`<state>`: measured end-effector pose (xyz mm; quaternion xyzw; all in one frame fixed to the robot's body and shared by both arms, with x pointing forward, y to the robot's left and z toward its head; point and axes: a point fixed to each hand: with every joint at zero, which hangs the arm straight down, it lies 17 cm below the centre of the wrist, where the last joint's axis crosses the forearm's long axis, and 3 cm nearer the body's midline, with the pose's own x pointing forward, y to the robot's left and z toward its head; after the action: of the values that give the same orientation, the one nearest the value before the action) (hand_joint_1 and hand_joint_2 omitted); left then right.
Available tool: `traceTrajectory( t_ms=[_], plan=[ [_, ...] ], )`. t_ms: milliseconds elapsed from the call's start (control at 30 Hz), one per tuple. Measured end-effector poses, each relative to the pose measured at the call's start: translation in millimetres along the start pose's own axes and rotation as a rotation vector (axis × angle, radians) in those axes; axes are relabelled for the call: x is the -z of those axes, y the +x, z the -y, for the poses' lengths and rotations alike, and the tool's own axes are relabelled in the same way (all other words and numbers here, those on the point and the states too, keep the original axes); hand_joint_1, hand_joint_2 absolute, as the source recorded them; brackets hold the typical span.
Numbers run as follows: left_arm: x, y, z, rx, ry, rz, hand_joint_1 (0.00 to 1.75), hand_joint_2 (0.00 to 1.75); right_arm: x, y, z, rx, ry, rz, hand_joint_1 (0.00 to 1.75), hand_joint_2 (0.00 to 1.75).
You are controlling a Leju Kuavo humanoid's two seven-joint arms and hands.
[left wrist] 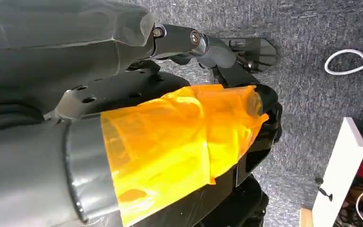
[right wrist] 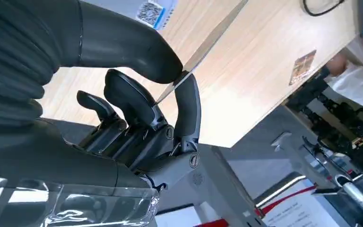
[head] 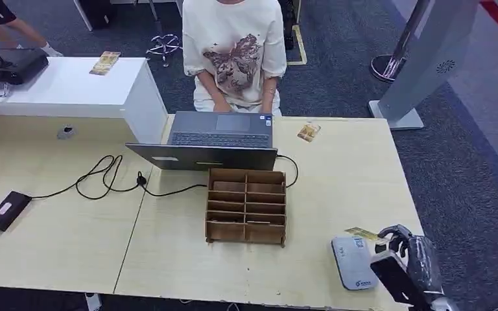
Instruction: Pass the card to the sensor for recognition and then transmit it.
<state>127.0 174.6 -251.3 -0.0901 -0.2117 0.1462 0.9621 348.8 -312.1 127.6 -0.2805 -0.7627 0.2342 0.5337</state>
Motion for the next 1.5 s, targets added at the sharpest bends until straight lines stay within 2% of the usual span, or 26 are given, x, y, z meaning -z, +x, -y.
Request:
traceTrajectory(
  t_ms=[300, 500, 867, 1500],
  plan=[
    [0, -1, 0, 0.014, 0.000, -0.004, 0.00, 0.00, -9, 6, 11, -0.327, -0.094, 0.035, 1.75, 1.75],
    [0, -3, 0, 0.020, 0.002, -0.013, 0.00, 0.00, -21, 3, 6, -0.428, -0.097, 0.026, 1.75, 1.75],
    [0, -2, 1, 0.031, -0.002, -0.013, 0.00, 0.00, -28, 4, -10, -0.463, -0.099, 0.015, 1.75, 1.75],
    [0, -3, 2, 0.042, -0.006, -0.015, 0.00, 0.00, -54, -24, -52, -0.505, 0.015, -0.042, 1.75, 1.75]
  ],
)
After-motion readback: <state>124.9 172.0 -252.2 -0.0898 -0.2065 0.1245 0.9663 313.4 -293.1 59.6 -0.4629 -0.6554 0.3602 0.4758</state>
